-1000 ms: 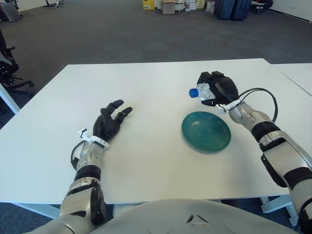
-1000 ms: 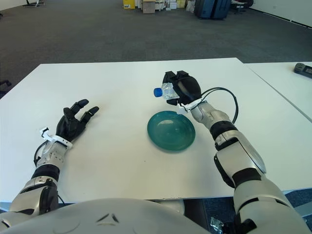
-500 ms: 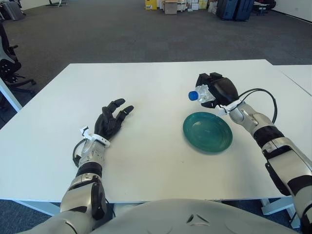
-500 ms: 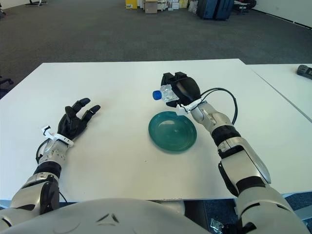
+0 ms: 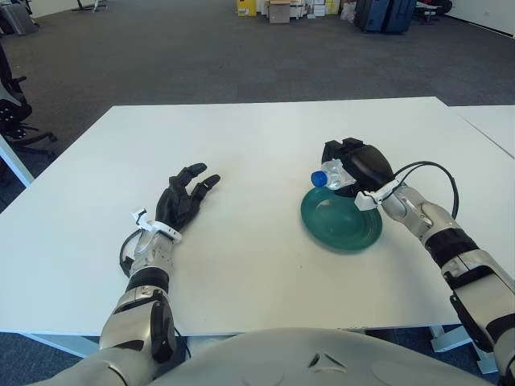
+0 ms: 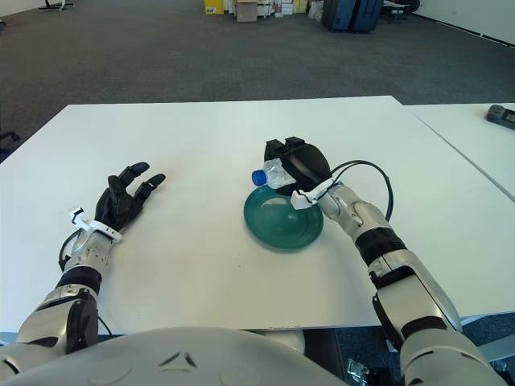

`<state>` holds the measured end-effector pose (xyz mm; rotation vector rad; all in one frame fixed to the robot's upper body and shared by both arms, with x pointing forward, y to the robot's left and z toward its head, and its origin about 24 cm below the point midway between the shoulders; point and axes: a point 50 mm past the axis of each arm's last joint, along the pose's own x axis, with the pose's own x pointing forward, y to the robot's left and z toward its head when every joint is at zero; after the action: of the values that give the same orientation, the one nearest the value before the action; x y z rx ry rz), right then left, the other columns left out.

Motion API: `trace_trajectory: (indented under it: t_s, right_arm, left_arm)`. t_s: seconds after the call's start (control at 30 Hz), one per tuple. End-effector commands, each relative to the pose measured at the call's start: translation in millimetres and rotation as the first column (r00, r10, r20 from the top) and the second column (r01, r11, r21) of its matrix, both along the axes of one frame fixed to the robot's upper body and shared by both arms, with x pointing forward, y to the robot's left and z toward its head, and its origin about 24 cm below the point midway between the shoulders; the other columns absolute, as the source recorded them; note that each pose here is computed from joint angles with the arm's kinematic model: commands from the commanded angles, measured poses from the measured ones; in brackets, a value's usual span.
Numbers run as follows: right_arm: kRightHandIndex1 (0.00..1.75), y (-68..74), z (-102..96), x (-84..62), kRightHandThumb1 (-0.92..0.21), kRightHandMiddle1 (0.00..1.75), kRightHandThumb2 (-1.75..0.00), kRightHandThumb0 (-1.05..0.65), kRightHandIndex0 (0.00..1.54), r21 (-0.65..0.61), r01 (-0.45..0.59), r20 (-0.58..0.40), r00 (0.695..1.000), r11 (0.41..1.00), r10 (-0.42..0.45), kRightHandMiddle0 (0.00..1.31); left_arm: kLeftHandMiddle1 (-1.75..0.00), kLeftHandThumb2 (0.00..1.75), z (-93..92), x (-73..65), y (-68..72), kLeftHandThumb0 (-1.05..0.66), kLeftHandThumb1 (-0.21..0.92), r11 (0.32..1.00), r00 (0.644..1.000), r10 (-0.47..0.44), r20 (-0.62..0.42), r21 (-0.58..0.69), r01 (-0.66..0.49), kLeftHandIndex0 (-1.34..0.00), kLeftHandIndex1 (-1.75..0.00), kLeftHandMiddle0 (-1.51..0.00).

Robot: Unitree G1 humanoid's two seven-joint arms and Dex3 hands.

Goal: Put the bottle into the plate.

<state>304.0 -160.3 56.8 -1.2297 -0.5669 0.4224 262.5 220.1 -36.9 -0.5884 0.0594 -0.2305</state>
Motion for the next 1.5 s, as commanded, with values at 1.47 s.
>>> trace_trajectory:
  t_s: [1.47]
  right_arm:
    - [1.75, -0.4, -3.9, -43.6, -0.02, 1.74, -1.66, 0.0, 0.83, -0.024, -0.049, -0.073, 0.996, 0.999, 0.048, 0.61]
  left_arm:
    - [-1.13, 0.96, -4.1, 1.4, 4.1, -0.9, 0.92, 0.999, 0.998, 0.015, -0.062, 0.04, -0.013, -0.42, -1.18, -0.65]
